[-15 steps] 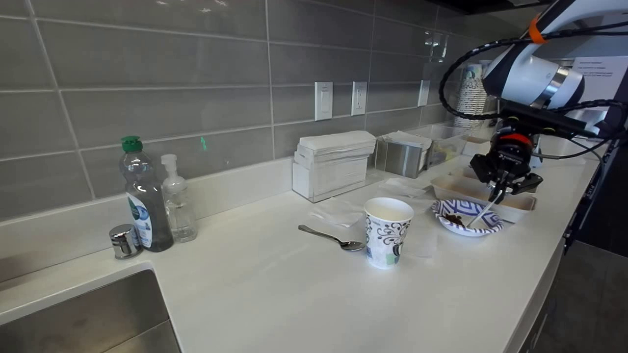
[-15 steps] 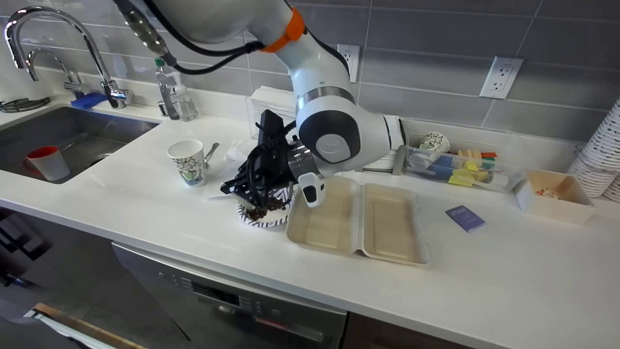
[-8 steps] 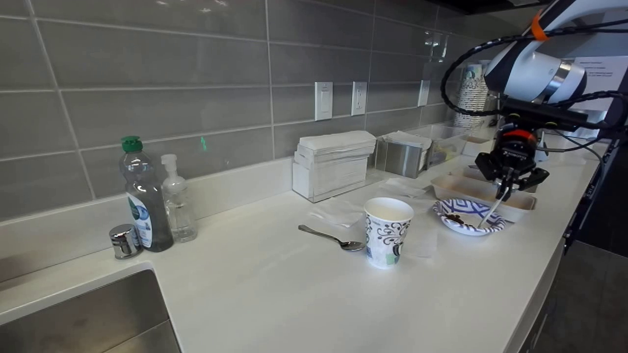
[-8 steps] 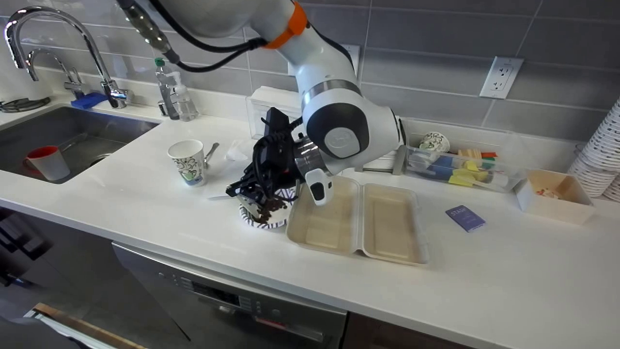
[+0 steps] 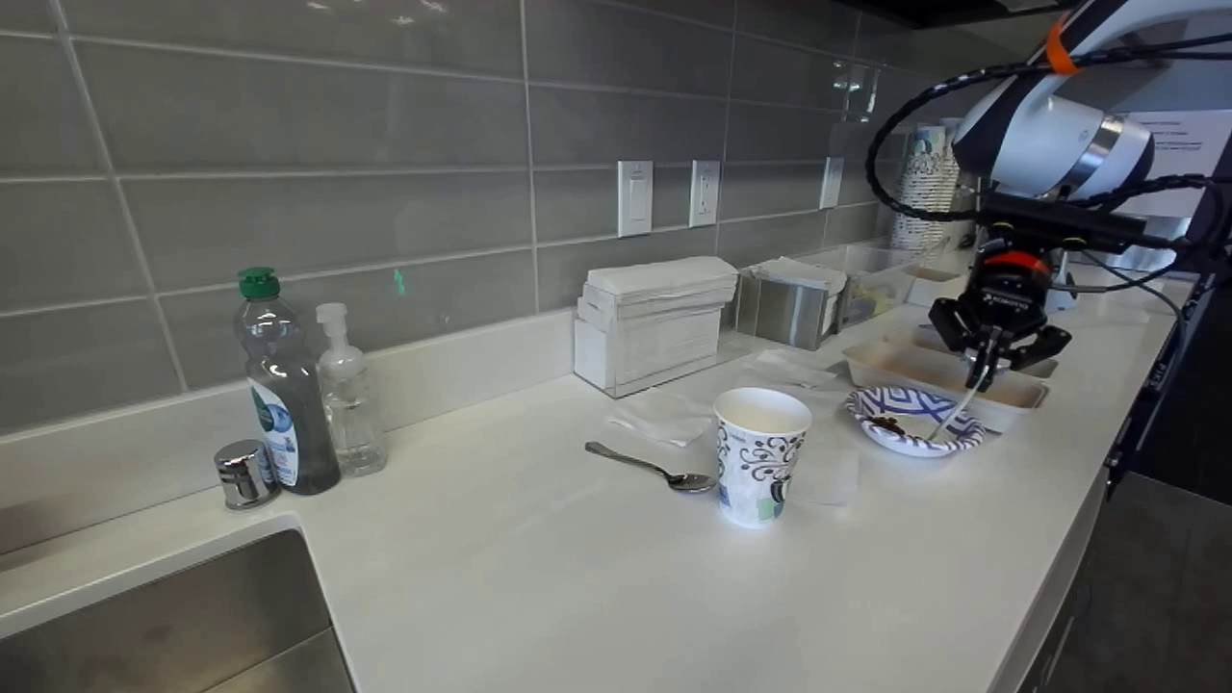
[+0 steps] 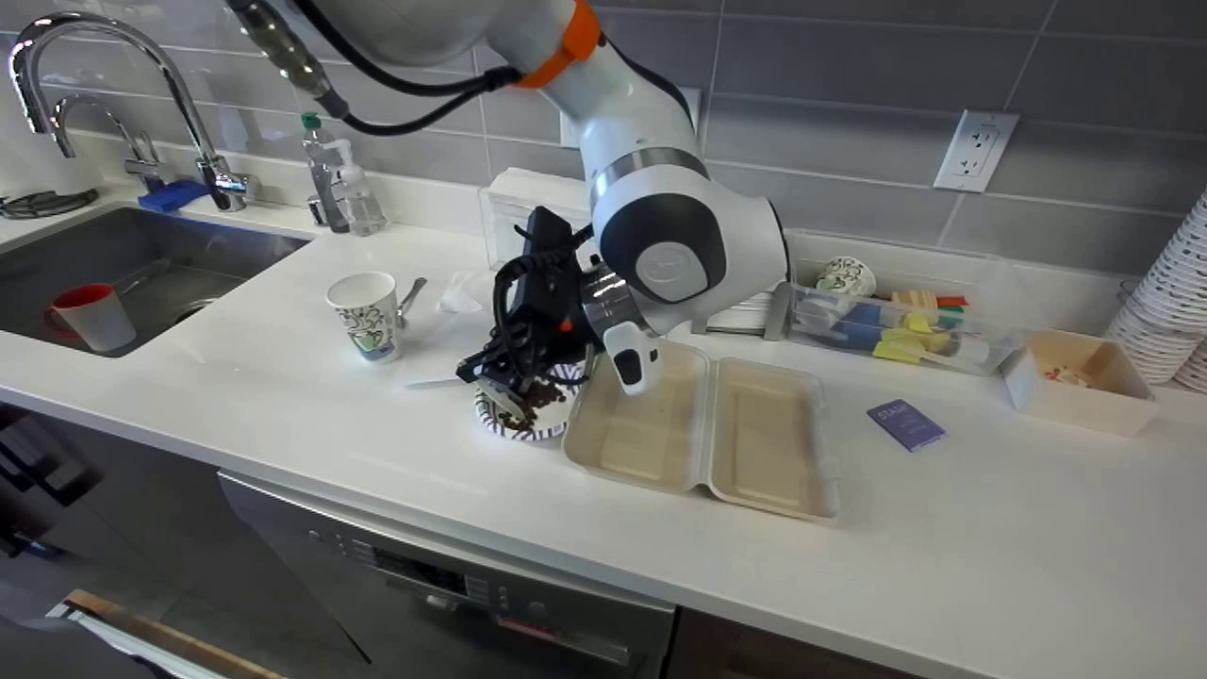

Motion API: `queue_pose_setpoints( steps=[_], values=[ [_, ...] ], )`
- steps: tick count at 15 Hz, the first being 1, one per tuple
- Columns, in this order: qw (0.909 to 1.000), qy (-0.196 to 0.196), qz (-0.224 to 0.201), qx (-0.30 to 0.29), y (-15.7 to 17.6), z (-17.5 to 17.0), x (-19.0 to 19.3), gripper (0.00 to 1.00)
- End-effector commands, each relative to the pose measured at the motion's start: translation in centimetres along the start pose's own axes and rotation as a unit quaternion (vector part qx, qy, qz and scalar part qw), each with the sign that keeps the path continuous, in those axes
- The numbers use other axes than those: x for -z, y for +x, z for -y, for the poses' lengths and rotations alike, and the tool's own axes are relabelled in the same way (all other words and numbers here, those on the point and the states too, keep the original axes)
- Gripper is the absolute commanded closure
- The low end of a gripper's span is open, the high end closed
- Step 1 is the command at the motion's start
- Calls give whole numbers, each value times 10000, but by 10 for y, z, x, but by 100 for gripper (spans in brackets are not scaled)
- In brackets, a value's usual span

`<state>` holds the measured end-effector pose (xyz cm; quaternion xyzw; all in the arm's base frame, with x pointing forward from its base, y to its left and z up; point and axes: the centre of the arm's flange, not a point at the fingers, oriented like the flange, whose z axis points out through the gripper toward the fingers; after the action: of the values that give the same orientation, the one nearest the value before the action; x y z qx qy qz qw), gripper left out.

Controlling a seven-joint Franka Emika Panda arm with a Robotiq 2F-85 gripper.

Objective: Use the white knife to stir the contents in the black and white bowl on the left.

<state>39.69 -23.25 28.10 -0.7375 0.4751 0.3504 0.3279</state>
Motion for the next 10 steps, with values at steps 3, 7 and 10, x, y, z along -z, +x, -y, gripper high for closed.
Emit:
queue_pose_setpoints(
  steps=[3, 7, 10],
  values=[
    [9968, 334, -726, -27, 15, 9, -3, 99],
    [9949, 615, -793, 136, 19, 17, -8, 99],
    [9931, 741, -840, 360, 16, 24, -12, 99]
  ],
)
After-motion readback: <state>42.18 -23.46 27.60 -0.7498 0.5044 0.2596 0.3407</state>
